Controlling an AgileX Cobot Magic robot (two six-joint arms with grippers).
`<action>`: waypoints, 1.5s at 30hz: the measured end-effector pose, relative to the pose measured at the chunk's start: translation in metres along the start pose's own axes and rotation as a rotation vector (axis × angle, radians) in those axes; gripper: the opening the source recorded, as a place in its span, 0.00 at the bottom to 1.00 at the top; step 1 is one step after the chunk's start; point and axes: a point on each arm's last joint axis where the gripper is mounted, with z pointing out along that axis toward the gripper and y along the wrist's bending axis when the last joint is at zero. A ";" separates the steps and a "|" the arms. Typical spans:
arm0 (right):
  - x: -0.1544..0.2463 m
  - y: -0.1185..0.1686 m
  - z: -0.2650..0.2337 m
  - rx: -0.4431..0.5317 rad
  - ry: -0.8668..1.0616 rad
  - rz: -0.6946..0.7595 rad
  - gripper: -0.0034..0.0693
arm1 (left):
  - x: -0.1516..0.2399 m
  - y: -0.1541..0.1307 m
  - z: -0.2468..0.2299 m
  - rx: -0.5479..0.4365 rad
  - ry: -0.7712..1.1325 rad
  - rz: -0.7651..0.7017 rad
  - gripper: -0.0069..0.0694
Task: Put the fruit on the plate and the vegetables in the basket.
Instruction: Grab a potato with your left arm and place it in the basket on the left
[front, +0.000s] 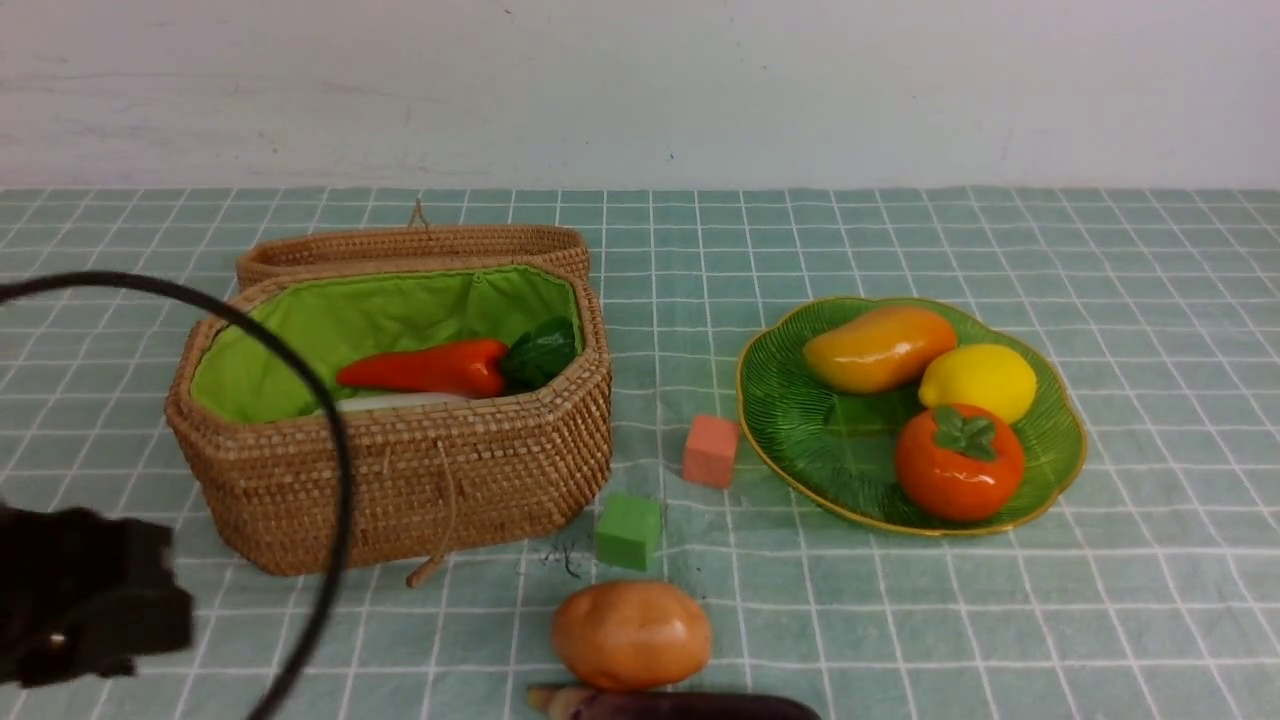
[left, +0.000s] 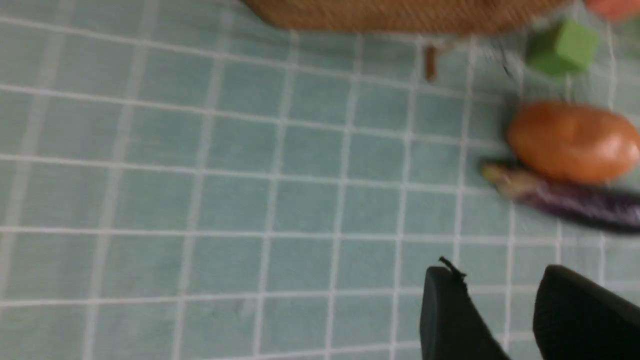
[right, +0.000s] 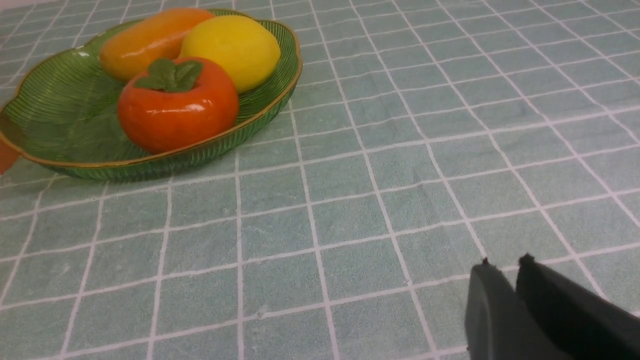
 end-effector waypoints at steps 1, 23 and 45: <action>0.000 0.000 0.000 0.000 0.000 0.000 0.16 | -0.005 -0.007 0.008 0.052 0.052 0.043 0.45; 0.000 0.000 0.000 0.000 0.000 0.000 0.19 | -0.036 -0.159 0.171 -0.103 0.262 1.103 0.97; 0.000 0.000 0.000 0.000 0.000 0.000 0.22 | -0.018 -0.164 0.232 -0.124 0.303 1.283 0.94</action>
